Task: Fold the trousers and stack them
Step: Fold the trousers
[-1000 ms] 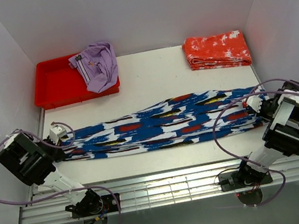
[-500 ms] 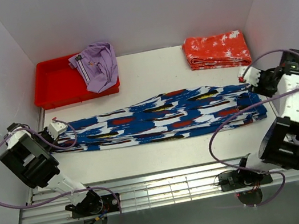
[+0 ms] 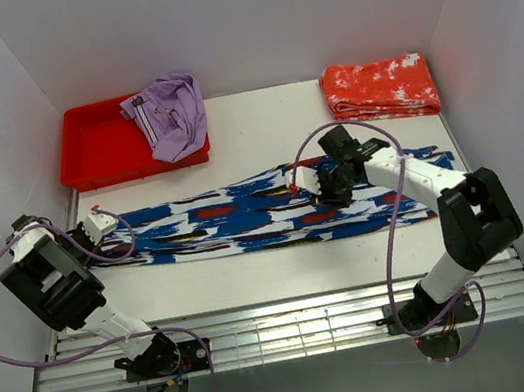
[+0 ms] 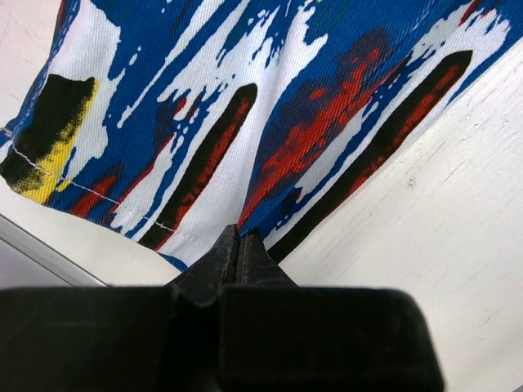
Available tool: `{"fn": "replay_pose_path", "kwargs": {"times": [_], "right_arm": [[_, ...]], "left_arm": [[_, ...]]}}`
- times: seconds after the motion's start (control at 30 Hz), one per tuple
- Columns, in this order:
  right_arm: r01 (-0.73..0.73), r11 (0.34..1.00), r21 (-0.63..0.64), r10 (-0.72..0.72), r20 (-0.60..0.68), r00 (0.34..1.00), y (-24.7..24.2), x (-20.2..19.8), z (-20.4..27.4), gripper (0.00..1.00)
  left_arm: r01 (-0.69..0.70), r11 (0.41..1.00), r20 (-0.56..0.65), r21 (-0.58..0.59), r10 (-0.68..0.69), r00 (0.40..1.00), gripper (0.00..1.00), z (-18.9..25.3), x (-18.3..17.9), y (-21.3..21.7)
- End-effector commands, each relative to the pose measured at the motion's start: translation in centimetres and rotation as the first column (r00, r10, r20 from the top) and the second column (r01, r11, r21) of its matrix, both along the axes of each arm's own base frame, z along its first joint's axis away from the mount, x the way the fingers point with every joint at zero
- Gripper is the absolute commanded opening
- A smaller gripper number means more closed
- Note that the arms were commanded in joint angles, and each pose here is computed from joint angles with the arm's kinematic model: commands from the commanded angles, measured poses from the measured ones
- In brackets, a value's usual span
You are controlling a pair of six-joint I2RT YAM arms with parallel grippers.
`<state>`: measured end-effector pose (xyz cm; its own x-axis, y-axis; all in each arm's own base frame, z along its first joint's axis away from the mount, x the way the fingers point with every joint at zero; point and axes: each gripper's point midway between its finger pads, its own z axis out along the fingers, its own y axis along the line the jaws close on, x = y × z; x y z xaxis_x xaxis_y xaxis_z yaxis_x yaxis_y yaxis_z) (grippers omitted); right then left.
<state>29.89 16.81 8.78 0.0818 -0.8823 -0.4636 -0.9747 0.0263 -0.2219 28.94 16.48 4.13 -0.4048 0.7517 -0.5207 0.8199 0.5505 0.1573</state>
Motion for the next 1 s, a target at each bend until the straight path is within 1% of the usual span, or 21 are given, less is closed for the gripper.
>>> {"fn": "replay_pose_path", "kwargs": {"times": [0.0,0.17,0.37,0.5,0.7,0.97], "right_arm": [[0.070,0.998,0.010,-0.070,0.013,0.997,3.4,0.9,0.0,0.46],[0.009,1.000,-0.024,-0.010,-0.025,1.000,5.9,-1.4,-1.8,0.46],[-0.030,0.998,-0.055,0.026,-0.057,0.998,6.2,-3.1,-3.4,0.45],[-0.035,0.996,-0.086,0.028,-0.075,0.997,6.0,-3.5,-4.7,0.48],[-0.040,0.992,-0.120,0.032,-0.072,0.997,5.6,-3.6,-6.3,0.49],[-0.060,0.990,-0.127,0.050,-0.077,0.996,5.4,-4.4,-6.5,0.47]], "left_arm": [[0.000,1.000,0.060,0.005,-0.001,0.998,0.04,2.3,0.5,-0.3],[-0.001,1.000,0.062,-0.013,0.002,0.998,0.06,2.2,0.4,-0.6],[-0.008,1.000,0.052,-0.020,0.009,0.999,0.06,2.0,0.5,-0.6],[-0.010,1.000,0.054,-0.021,0.011,0.998,0.08,2.0,0.6,-0.5],[-0.015,1.000,0.050,-0.020,0.015,0.999,0.13,2.0,0.7,-0.3],[-0.010,1.000,0.049,-0.011,0.011,0.999,0.12,2.0,0.6,-0.2]]}}
